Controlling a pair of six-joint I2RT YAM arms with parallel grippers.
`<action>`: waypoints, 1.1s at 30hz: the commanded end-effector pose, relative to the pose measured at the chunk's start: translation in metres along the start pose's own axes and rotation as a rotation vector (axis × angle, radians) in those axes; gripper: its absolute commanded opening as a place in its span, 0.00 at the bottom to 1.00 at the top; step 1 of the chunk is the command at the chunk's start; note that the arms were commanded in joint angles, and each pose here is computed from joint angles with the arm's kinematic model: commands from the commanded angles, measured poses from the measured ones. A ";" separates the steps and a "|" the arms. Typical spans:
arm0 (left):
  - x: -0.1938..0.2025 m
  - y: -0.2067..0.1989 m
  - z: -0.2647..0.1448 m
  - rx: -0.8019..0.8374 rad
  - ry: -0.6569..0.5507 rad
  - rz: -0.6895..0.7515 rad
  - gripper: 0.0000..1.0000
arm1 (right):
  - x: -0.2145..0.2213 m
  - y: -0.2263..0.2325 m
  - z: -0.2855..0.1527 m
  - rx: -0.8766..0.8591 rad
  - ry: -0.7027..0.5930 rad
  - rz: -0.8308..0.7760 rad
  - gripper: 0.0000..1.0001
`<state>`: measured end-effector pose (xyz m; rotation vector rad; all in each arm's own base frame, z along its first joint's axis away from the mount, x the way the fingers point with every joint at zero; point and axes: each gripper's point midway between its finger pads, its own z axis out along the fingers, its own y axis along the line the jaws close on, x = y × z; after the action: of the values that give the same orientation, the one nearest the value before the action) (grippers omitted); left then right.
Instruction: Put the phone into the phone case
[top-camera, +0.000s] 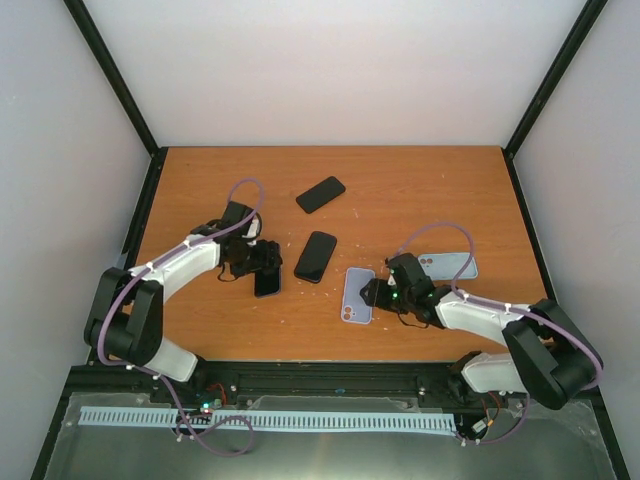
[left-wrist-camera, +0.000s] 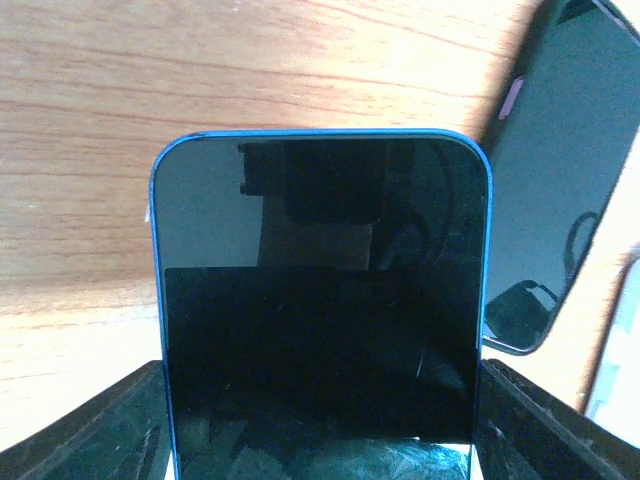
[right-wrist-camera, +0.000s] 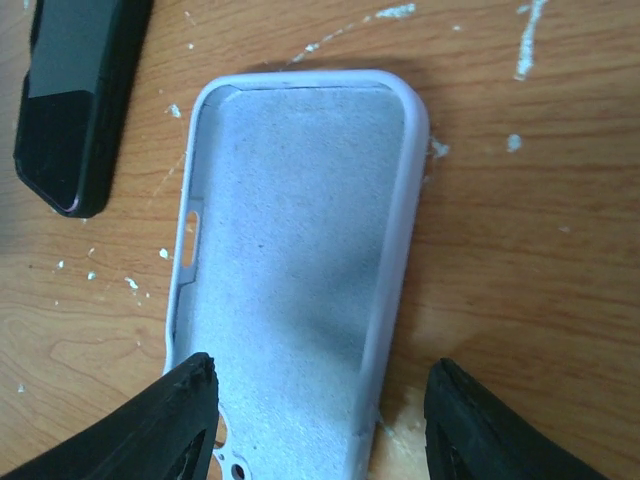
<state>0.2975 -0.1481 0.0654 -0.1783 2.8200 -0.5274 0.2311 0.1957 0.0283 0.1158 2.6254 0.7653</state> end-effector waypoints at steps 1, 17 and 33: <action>-0.016 -0.030 -0.019 0.129 -0.058 0.024 0.57 | 0.005 0.003 0.007 -0.030 0.025 0.012 0.56; 0.001 -0.130 -0.020 0.334 -0.016 0.120 0.56 | -0.013 -0.015 -0.029 0.119 -0.141 -0.013 0.69; 0.042 -0.216 0.028 0.453 0.121 0.202 0.54 | -0.034 -0.059 -0.081 0.199 -0.334 0.095 0.86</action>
<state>0.2682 -0.3343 0.0825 0.2069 2.7962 -1.0078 0.2371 0.1071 0.0749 0.3722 2.3805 0.4915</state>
